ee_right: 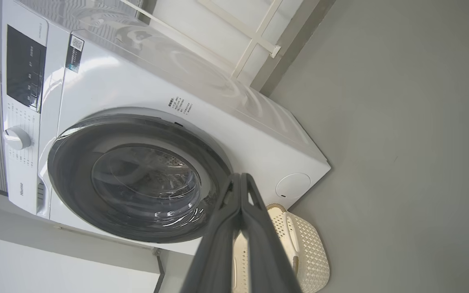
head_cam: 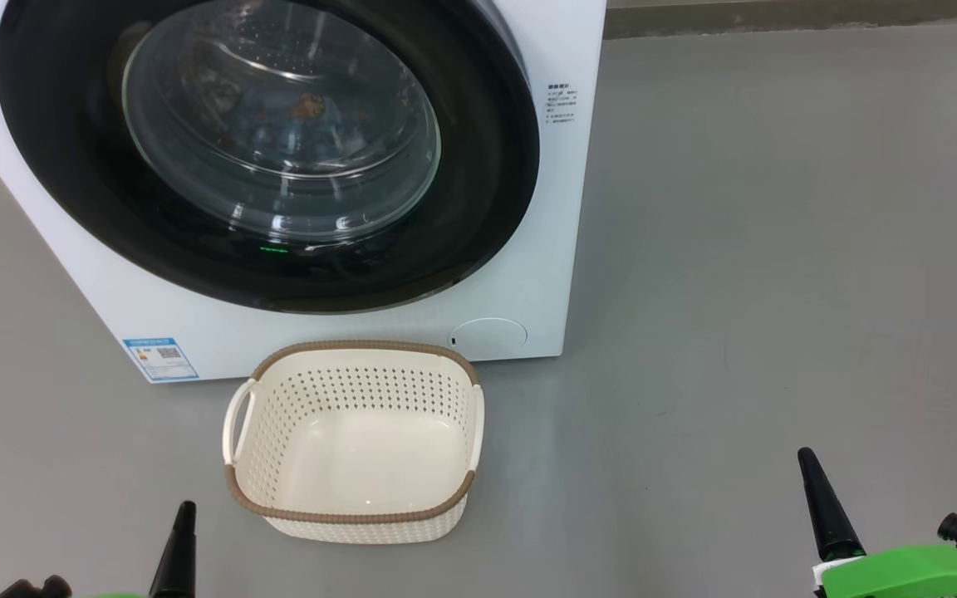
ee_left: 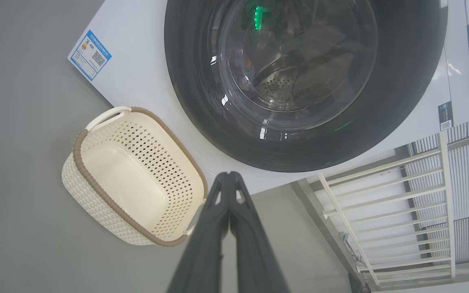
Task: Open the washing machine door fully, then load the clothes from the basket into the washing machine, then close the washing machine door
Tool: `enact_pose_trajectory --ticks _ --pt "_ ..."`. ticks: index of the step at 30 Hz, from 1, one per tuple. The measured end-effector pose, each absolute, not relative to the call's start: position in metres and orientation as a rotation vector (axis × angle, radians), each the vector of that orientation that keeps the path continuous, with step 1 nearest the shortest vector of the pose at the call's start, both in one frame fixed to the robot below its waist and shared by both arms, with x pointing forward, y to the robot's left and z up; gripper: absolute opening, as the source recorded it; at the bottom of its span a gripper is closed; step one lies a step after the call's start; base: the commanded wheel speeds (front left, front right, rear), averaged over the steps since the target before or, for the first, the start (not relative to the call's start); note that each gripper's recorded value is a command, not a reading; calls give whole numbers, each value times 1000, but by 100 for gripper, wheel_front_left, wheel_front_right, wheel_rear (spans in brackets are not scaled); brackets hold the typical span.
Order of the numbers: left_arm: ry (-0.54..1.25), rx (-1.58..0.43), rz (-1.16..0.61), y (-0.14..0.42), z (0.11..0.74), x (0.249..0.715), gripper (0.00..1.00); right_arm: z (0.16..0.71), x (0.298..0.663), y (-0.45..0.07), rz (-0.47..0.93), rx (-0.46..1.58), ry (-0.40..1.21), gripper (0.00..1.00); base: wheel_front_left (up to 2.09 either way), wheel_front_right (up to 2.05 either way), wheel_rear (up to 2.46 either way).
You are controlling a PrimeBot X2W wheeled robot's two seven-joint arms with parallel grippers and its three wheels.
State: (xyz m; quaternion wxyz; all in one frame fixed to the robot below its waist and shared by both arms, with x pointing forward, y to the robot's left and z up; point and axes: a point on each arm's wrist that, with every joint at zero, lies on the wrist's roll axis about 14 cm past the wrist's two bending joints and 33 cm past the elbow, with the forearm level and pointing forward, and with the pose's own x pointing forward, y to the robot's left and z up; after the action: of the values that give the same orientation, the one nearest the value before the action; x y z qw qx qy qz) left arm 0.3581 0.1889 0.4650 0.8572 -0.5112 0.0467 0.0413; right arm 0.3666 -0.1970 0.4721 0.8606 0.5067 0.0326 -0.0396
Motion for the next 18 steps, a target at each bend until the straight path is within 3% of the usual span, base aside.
enact_pose_trajectory --ticks 18 --pt "99 -1262 80 188 469 364 0 474 369 -201 -93 1253 64 0 0 0 0"
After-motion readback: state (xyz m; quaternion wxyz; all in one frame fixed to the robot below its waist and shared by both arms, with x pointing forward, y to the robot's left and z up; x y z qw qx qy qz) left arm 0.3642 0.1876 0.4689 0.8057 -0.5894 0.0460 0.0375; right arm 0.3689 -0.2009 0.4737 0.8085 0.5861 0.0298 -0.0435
